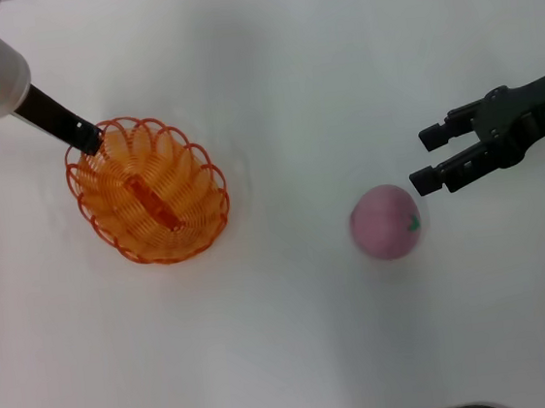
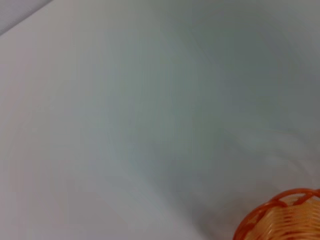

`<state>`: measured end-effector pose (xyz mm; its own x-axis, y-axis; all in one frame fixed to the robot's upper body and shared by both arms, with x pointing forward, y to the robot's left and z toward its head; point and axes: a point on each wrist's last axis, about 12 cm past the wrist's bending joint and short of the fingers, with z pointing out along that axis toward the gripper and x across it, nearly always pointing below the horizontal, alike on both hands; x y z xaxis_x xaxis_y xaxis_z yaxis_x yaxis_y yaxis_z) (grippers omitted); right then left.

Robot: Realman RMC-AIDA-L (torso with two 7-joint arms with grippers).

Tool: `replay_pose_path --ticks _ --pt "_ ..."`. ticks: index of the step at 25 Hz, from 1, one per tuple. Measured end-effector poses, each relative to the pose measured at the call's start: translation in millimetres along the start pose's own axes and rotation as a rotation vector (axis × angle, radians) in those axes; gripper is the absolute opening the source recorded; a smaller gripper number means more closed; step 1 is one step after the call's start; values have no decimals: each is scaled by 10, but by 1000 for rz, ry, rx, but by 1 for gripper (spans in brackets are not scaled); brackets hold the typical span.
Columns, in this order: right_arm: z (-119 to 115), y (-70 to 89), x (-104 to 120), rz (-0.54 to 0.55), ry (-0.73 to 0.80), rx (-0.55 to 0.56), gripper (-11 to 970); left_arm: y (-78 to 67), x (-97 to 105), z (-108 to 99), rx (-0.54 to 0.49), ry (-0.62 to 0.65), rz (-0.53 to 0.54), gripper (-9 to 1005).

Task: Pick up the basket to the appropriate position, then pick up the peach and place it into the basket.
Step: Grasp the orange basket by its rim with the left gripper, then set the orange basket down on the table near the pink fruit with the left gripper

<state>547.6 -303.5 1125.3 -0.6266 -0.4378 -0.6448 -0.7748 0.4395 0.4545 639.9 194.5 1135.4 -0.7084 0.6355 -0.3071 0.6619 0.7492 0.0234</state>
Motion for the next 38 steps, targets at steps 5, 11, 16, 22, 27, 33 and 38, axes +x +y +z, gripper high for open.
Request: replay_pose_path --ticks 5,11,16,22,27,33,38 --pt "-1 -1 -8 -1 -2 0 952 38 -2 -154 72 -44 -85 112" --pt "-2 -1 -12 -2 -2 0 952 277 141 -368 217 -169 -339 77" --pt "-5 -2 -13 -1 -5 1 952 441 462 -381 320 -235 -549 45" --pt "-6 -2 -15 -1 -8 1 952 452 939 -205 420 -311 -773 45" --pt "-6 -2 -17 -3 -9 1 951 347 1294 -13 473 -372 -924 47" --pt "-5 -3 -41 -11 -8 4 951 229 1536 70 522 -360 -994 50" --pt "-2 -4 -45 -10 -10 3 951 169 1600 50 566 -319 -977 181"
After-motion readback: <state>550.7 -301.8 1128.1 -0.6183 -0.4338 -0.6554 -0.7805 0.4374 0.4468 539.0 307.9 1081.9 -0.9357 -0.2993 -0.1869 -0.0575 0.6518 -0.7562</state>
